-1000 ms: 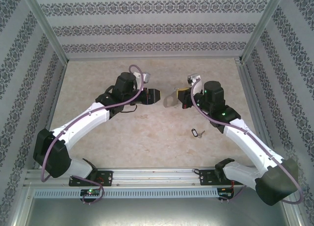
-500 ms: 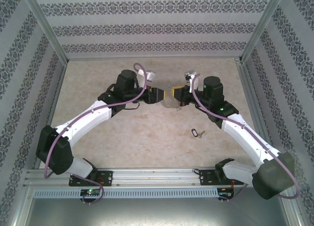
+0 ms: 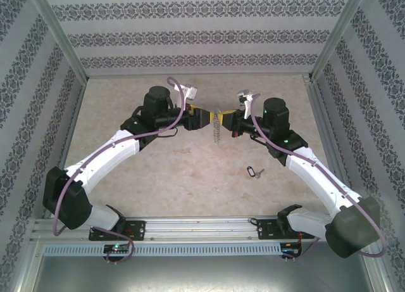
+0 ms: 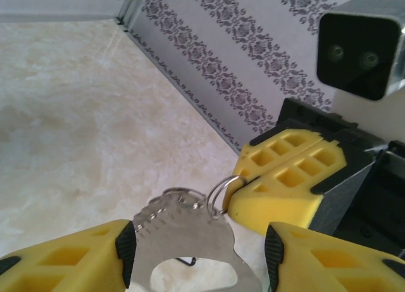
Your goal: Put the keys on the keyring
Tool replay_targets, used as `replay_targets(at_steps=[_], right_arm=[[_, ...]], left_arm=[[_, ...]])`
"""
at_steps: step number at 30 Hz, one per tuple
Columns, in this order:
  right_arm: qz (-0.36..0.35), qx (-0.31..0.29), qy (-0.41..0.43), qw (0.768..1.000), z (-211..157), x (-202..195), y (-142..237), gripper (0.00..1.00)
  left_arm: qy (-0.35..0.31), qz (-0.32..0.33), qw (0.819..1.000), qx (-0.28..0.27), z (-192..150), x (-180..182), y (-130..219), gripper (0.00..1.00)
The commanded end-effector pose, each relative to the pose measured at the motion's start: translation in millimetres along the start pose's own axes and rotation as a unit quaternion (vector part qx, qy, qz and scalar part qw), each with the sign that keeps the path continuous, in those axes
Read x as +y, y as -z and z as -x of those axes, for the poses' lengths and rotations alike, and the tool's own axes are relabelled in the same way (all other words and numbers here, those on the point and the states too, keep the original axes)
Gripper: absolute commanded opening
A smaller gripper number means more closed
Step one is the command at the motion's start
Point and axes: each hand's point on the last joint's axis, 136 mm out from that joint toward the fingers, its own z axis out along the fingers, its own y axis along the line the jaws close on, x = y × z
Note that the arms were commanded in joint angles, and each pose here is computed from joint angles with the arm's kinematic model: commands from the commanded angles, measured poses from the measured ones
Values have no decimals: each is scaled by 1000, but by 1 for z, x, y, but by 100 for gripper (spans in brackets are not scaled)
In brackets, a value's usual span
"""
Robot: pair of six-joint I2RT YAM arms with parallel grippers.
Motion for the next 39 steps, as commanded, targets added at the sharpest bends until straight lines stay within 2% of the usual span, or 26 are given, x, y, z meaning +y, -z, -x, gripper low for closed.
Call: replay_targets(at_steps=[1, 9, 19, 26, 39], right_arm=[[32, -15, 7, 999, 10, 14, -2, 0], [36, -10, -4, 999, 2, 13, -8, 0], [24, 31, -37, 999, -53, -7, -27, 0], [38, 61, -54, 996, -85, -8, -40, 0], [39, 84, -71, 993, -106, -16, -53, 0]], left_arm=[[-14, -50, 998, -32, 23, -15, 2, 58], [44, -102, 992, -52, 19, -5, -2, 54], [76, -59, 994, -55, -19, 34, 10, 55], [82, -19, 996, -21, -58, 59, 11, 55], [110, -55, 992, -22, -88, 70, 2, 54]])
